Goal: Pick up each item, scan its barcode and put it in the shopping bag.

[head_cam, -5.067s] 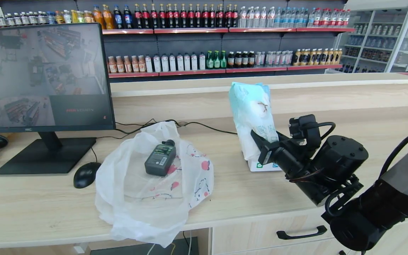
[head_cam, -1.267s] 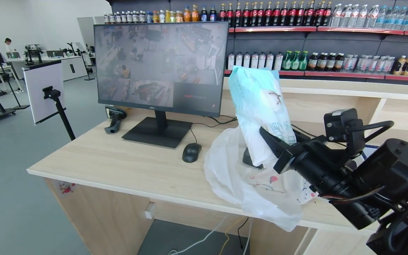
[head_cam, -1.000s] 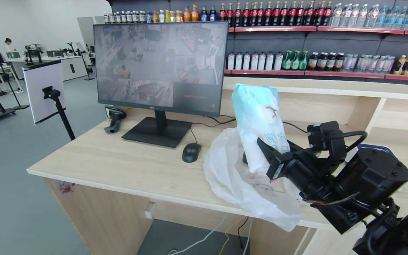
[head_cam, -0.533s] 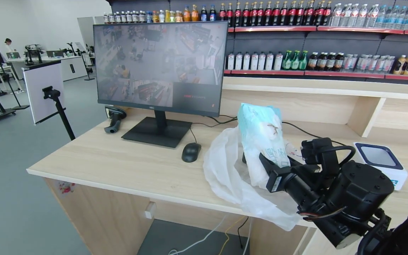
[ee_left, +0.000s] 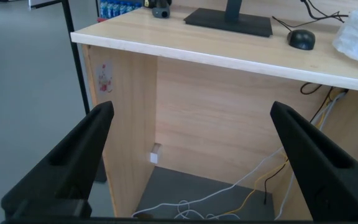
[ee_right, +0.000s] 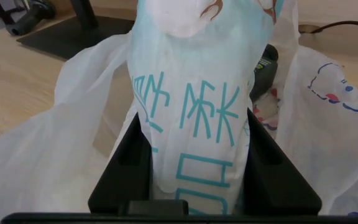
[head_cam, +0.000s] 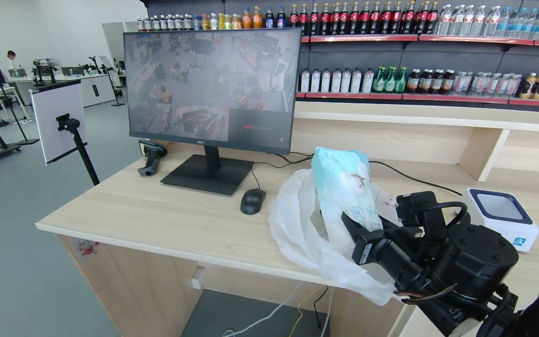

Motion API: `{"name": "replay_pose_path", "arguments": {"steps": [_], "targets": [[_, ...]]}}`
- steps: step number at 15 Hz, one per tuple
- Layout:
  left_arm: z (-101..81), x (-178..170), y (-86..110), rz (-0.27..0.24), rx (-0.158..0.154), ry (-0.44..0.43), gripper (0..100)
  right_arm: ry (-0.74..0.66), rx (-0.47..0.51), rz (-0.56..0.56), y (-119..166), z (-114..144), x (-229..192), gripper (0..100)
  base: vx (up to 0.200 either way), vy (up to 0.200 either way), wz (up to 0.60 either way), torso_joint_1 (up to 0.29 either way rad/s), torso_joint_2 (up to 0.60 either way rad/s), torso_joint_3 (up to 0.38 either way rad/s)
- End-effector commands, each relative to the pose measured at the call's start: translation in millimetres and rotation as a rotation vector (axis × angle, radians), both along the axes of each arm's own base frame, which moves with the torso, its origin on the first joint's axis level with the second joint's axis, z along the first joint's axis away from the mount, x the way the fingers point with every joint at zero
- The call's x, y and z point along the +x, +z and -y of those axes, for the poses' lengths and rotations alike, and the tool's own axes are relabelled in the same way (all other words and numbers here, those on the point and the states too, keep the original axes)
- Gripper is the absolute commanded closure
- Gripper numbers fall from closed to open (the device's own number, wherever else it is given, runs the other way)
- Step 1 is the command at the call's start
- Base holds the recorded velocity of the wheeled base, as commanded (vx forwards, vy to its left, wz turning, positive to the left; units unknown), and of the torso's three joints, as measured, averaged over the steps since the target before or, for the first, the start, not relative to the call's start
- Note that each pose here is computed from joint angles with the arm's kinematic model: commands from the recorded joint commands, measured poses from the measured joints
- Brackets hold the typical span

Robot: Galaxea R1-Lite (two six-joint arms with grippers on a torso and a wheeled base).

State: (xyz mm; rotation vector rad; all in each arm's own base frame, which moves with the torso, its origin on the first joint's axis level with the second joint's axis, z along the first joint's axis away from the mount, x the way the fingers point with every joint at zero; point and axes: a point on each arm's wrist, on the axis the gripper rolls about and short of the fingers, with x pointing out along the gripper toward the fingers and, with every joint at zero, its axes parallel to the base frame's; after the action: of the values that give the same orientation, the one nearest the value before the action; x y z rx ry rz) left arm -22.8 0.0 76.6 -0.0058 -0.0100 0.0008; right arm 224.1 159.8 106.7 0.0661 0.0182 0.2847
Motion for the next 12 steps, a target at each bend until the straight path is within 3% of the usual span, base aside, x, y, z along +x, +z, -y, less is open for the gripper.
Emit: {"name": "replay_pose_path", "arguments": {"steps": [1, 12], "targets": [[0.0, 0.0, 0.0, 0.001, 0.000, 0.001, 0, 0.002, -0.008, -0.022, -4.4, 2.2, -3.8, 100, 0.000, 0.000, 0.00, 0.000, 0.00, 0.000], [0.0, 0.0, 0.0, 0.001, 0.000, 0.001, 0, 0.001, 0.005, -0.036, -8.0, 0.5, -1.6, 100, 0.000, 0.000, 0.00, 0.000, 0.00, 0.000]]}}
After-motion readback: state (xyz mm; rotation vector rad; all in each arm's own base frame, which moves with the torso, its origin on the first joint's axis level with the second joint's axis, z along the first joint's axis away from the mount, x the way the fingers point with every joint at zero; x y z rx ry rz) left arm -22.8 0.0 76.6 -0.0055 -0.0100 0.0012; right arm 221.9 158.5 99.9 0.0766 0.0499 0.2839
